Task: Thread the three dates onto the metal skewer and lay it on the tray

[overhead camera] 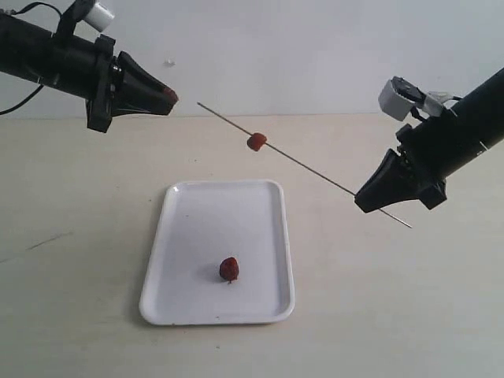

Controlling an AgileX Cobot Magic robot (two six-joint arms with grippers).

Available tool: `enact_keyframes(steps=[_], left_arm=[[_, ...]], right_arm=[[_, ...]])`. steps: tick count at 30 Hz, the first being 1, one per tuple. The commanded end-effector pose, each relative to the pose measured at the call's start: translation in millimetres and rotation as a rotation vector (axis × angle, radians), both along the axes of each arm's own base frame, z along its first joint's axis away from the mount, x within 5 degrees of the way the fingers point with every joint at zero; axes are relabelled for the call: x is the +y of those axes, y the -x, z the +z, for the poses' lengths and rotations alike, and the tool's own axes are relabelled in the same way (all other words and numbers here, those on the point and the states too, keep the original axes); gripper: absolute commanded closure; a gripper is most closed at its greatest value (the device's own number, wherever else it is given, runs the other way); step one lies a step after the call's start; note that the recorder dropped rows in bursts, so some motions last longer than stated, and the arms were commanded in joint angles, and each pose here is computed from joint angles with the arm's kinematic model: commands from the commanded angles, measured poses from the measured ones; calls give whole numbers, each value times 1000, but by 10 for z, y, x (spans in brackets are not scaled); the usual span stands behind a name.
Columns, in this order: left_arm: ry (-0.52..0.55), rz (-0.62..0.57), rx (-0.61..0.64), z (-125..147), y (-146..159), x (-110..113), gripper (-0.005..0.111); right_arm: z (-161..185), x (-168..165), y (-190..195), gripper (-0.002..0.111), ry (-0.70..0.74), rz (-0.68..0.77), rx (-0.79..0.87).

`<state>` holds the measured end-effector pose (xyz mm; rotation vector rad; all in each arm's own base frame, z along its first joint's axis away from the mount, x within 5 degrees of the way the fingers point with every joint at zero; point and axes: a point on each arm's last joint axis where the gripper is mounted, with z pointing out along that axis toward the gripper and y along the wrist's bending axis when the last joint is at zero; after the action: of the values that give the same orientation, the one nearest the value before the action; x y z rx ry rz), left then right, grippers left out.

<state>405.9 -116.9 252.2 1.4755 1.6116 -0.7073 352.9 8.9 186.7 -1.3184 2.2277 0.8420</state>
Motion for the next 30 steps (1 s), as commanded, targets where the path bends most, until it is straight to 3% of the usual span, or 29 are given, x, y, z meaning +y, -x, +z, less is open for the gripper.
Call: enact_keyframes(steps=[1,6,15,30], left_arm=[[52,2,-1,77,6,-7,84],[111,-8,17,121,22,-32,84],[128,-55,46,132,72,-53,84],[182,-37,49,175,58,-68,84]], right_arm=[[15,1,8,108,-2,25,0],[29,14,-3,108,-23,10,-3],[63,45,-31,108,-72,2,-38],[55,38,-24,108,-60,14,-40]])
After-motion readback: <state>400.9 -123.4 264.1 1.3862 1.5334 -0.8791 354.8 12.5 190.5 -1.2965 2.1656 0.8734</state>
